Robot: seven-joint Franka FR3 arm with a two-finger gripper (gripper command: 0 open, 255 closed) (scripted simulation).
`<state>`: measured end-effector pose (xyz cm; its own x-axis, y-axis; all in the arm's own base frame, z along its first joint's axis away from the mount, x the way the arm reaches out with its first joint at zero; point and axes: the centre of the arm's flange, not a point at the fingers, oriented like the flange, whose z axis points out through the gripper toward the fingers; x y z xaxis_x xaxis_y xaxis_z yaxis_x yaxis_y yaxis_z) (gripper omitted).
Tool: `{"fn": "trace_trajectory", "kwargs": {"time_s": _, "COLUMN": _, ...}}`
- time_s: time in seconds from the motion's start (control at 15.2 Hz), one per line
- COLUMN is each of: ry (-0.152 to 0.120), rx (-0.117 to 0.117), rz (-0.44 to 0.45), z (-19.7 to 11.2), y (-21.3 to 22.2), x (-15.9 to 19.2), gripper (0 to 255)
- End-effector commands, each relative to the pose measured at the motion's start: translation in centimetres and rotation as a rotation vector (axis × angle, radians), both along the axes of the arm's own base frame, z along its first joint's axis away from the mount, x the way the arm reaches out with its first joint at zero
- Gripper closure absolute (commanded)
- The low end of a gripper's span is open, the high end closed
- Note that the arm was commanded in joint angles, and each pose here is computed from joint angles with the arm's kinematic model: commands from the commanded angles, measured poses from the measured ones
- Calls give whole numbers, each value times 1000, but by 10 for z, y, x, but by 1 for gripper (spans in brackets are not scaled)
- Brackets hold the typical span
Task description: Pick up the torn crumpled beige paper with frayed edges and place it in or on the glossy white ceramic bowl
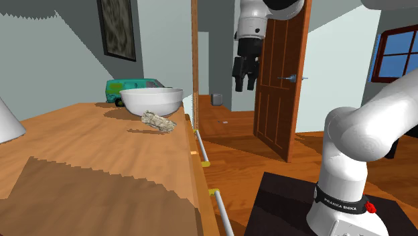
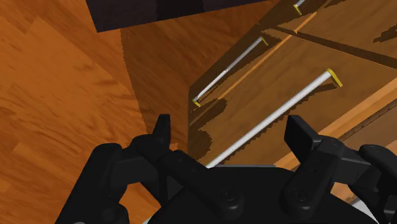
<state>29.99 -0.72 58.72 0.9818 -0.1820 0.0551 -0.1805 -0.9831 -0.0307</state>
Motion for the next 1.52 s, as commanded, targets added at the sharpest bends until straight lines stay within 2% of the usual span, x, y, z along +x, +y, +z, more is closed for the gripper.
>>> {"fn": "trace_trajectory", "kwargs": {"time_s": 0.0, "ry": 0, "rx": 0, "rz": 0, "z": 0, "y": 0, "x": 0, "gripper": 0}}
{"fn": "trace_trajectory", "kwargs": {"time_s": 0.73, "ry": 16, "rx": 103, "rz": 409, "z": -5, "y": 101, "x": 88, "gripper": 0}}
{"fn": "trace_trajectory", "kwargs": {"time_s": 1.45, "ry": 33, "rx": 207, "rz": 819, "z": 0, "y": 229, "x": 129, "gripper": 0}}
